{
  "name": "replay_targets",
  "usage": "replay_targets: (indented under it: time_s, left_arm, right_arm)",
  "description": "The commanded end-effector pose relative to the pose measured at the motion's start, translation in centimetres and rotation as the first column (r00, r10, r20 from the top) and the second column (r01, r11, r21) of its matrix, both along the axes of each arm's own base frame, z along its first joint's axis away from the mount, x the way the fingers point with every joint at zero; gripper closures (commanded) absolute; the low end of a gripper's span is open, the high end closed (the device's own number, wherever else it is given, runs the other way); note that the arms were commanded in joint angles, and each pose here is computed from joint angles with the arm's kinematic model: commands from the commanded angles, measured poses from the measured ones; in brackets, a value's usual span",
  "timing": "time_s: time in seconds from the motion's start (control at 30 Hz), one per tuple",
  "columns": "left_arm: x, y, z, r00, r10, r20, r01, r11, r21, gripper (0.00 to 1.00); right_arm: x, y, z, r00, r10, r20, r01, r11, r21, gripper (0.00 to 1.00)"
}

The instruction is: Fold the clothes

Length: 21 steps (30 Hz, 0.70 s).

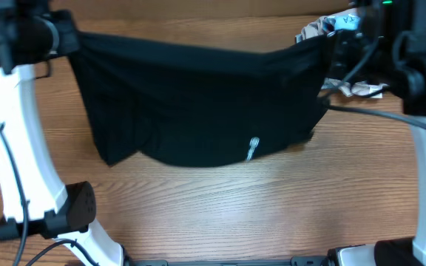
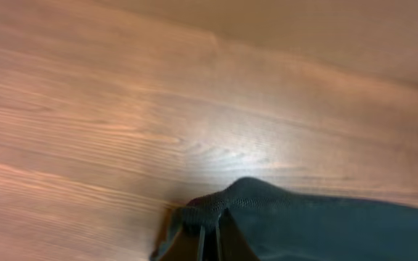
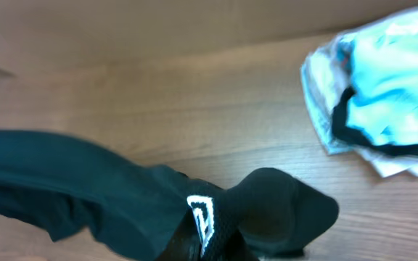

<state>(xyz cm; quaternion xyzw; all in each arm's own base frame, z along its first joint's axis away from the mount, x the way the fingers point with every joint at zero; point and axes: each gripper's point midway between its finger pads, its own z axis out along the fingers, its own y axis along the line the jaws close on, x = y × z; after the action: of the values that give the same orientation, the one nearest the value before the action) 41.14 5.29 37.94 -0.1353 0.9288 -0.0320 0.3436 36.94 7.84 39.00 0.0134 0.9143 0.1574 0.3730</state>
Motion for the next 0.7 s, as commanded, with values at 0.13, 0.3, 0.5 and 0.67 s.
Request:
replay_targets:
  time_s: [0.13, 0.3, 0.5, 0.67]
  left_arm:
    - [-8.3, 3.8, 11.5, 0.935, 0.133, 0.33, -0.162, 0.985, 0.06, 0.96]
    - [-15.1, 4.1, 16.6, 0.849, 0.187, 0.494, -0.26, 0.962, 0.084, 0.96]
    - [-21.2, 3.2, 19.5, 0.772, 0.212, 0.599, -0.342, 0.933, 0.11, 0.96]
    - [-22.2, 3.1, 19.9, 0.758, 0.216, 0.615, -0.355, 0.928, 0.112, 0.96]
  right_arm:
    - [-5.7, -2.1, 8.6, 0.971, -0.03, 0.237, 0.032, 0.999, -0.004, 0.96]
    - [-10.4, -2.6, 12.1, 0.935, -0.033, 0.354, 0.035, 0.999, 0.0, 0.96]
    - [-15.6, -3.2, 15.0, 0.881, -0.046, 0.472, 0.044, 0.999, 0.014, 0.96]
    - [-17.0, -4.1, 15.8, 0.856, -0.075, 0.512, 0.084, 0.996, 0.006, 0.96]
